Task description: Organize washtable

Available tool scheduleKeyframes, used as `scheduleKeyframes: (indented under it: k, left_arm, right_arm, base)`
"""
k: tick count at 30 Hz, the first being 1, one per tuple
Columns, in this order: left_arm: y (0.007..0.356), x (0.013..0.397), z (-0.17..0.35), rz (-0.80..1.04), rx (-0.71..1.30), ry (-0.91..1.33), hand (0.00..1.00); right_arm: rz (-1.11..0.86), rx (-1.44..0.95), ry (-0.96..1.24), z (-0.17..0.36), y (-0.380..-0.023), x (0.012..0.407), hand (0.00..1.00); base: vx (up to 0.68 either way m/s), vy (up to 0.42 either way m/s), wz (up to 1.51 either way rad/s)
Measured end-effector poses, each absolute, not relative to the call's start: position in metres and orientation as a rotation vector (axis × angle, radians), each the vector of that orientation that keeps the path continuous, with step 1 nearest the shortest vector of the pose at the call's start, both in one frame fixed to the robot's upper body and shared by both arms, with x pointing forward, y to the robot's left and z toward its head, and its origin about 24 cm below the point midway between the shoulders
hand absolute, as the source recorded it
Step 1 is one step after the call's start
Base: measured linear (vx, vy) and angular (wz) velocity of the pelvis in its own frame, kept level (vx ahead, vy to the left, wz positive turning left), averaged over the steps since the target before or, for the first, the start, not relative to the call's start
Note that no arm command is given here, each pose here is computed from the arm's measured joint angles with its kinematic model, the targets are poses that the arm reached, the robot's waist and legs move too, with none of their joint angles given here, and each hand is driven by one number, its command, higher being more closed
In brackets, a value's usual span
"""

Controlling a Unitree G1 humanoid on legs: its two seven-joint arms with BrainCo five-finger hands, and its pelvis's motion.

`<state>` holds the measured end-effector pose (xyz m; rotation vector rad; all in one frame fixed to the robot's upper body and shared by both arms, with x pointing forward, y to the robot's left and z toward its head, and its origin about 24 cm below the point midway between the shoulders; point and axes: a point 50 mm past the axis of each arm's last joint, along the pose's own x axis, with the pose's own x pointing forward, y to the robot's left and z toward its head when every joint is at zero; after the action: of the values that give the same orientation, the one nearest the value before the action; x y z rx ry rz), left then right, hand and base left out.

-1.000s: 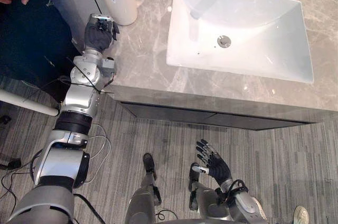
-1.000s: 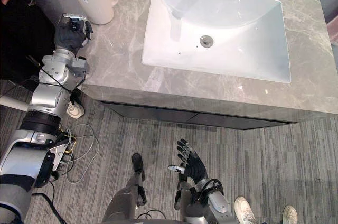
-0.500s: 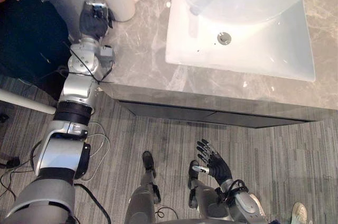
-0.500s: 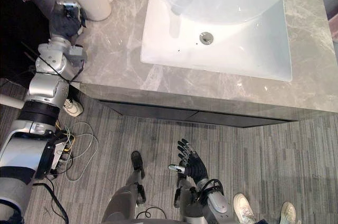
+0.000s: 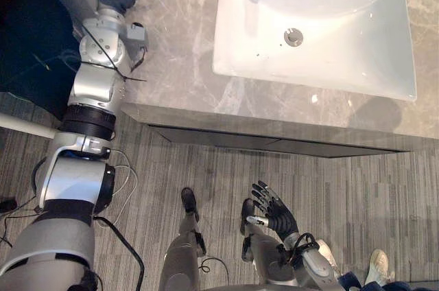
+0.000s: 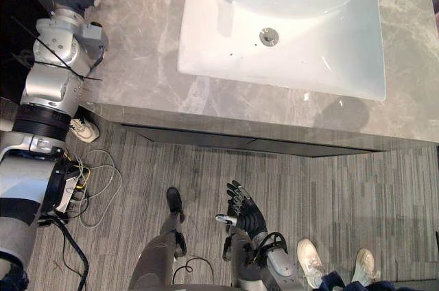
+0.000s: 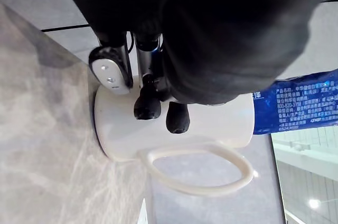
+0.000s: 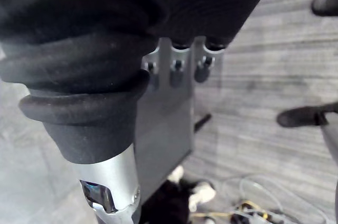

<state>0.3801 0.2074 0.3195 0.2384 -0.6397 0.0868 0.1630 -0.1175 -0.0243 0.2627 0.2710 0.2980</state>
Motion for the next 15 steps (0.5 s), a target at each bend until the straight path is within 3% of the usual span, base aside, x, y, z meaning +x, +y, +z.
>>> scheduleKeyframes:
  k: [15]
  left_arm:
    - [0.195,0.383,0.344,0.067,0.28,-0.67,1.0]
  right_arm:
    - [0.301,0.272,0.261,-0.023,-0.115,0.164,0.0]
  base:
    - [0.0,0.014,-0.05]
